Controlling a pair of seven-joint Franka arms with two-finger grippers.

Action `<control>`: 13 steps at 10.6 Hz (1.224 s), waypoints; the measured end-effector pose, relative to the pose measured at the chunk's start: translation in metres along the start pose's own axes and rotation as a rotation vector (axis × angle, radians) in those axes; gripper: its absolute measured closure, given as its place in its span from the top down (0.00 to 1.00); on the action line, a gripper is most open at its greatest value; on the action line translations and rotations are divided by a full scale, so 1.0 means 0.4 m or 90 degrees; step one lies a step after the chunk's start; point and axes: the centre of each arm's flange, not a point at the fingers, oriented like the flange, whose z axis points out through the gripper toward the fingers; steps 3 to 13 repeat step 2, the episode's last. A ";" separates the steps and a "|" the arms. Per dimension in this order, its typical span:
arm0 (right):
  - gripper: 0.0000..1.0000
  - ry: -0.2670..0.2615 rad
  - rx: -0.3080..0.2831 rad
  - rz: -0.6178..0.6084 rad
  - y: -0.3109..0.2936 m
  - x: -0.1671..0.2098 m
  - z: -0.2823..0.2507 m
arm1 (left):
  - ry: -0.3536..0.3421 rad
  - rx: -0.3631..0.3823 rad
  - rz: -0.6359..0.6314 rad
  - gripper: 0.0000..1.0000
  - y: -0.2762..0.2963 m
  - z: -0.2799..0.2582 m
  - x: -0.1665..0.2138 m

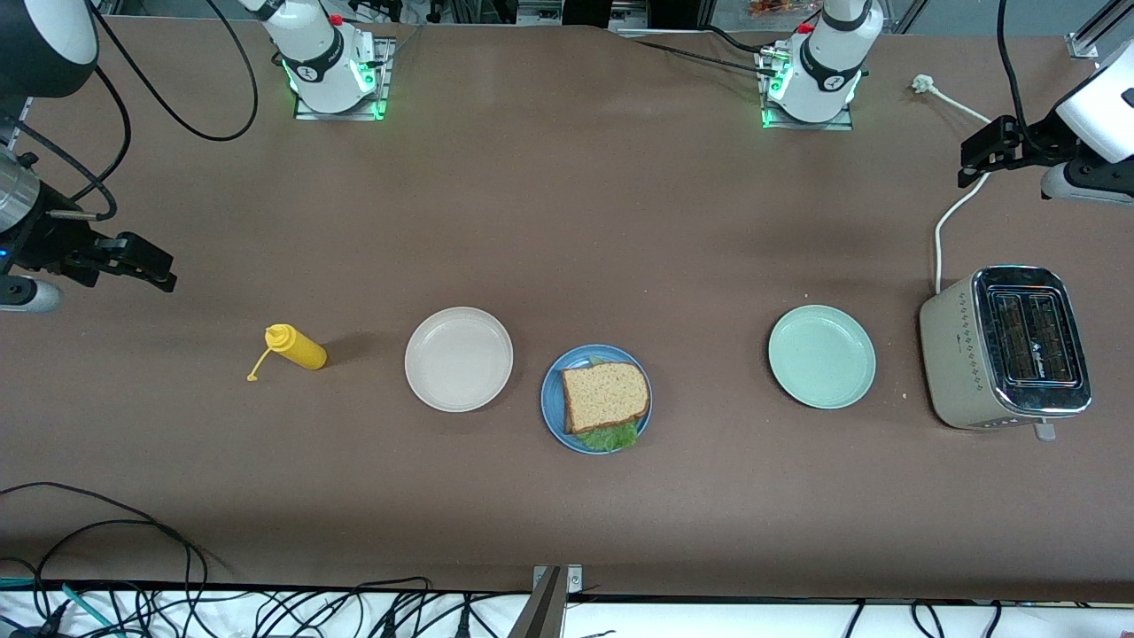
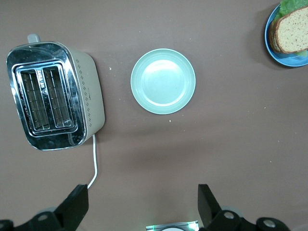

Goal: Make sandwich in blue plate with both arms

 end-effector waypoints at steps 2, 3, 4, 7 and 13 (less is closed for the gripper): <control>1.00 -0.005 -0.001 0.001 -0.004 -0.003 0.001 | 0.000 0.000 0.000 1.00 0.000 0.000 0.000; 1.00 -0.005 -0.001 0.001 -0.004 -0.003 0.001 | 0.000 0.000 0.000 1.00 0.000 0.000 0.000; 1.00 -0.005 -0.001 0.001 -0.004 -0.003 0.001 | 0.000 0.000 0.000 1.00 0.000 0.000 0.000; 1.00 -0.005 -0.001 0.001 -0.004 -0.003 0.001 | 0.000 0.000 0.000 1.00 0.000 0.000 0.000; 1.00 -0.005 -0.001 0.001 -0.004 -0.003 0.001 | 0.000 0.000 0.000 1.00 0.000 0.000 0.000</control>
